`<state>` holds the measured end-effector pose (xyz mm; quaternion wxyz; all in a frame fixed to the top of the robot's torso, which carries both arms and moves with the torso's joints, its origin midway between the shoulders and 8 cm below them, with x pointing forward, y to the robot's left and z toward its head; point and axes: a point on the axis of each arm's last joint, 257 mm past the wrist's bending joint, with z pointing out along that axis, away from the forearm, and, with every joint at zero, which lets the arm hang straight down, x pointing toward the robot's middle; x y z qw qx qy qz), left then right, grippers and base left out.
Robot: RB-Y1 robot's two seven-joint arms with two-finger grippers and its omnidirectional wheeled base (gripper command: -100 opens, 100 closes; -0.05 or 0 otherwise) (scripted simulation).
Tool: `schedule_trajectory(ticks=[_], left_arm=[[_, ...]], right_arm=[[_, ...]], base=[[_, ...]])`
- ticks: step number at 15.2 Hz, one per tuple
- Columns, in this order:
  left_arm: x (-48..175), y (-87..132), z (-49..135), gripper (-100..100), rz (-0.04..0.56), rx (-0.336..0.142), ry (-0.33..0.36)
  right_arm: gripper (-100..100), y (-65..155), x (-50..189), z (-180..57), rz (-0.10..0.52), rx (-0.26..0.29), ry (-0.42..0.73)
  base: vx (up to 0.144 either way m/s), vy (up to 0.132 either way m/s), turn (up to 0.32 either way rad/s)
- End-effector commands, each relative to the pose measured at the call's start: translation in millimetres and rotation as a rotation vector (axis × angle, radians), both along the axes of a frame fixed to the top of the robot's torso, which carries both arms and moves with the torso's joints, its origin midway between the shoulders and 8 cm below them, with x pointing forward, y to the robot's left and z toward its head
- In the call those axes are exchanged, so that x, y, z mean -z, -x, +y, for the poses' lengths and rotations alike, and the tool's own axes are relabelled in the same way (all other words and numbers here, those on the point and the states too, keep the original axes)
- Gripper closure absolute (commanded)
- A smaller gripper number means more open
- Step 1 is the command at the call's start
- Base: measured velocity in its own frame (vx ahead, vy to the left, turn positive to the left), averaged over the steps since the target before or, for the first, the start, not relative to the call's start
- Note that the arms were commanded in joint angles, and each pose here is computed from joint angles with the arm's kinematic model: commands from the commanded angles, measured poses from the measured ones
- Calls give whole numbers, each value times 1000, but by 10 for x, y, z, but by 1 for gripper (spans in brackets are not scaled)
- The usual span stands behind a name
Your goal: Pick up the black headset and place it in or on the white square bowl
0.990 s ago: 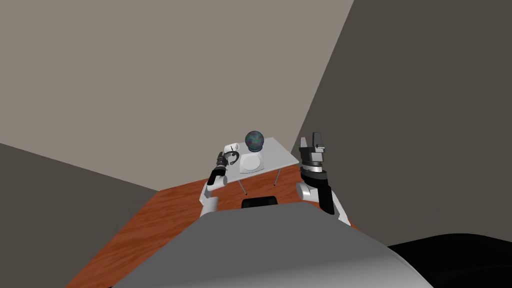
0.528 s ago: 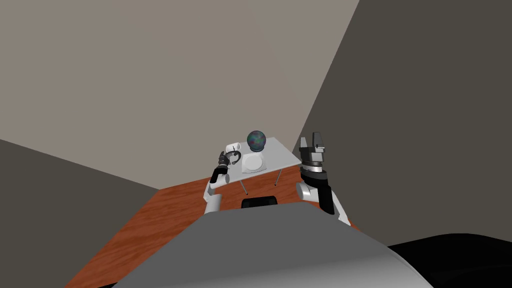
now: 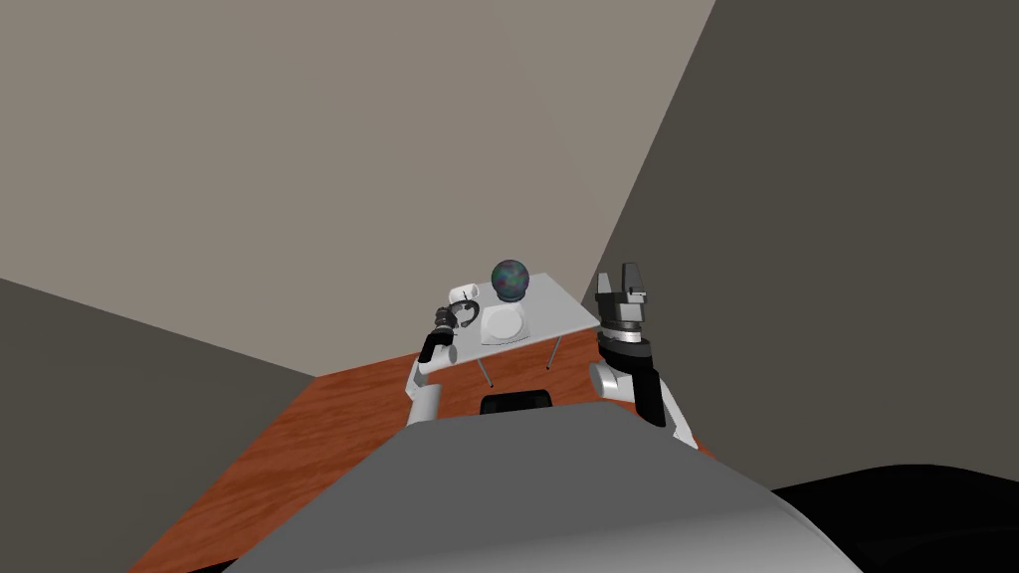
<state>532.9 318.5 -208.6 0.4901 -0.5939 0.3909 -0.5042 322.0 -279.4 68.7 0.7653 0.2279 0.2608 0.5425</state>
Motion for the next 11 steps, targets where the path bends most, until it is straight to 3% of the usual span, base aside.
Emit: schedule_trajectory(ticks=[1,3,4,11], left_arm=[[23,82,-8,100,0,-1,1],[18,89,-4,100,0,-1,1],[-37,86,100,-100,-3,3,-43],[-187,26,356,-100,-13,12,-154]], right_arm=[[0,0,0,0,0,0,0],[0,0,0,0,0,0,0],[0,0,0,0,0,0,0],[0,0,0,0,0,0,0]], base=[[-4,7,-5],[-2,3,-3],[-4,-6,-12],[-8,-14,-16]])
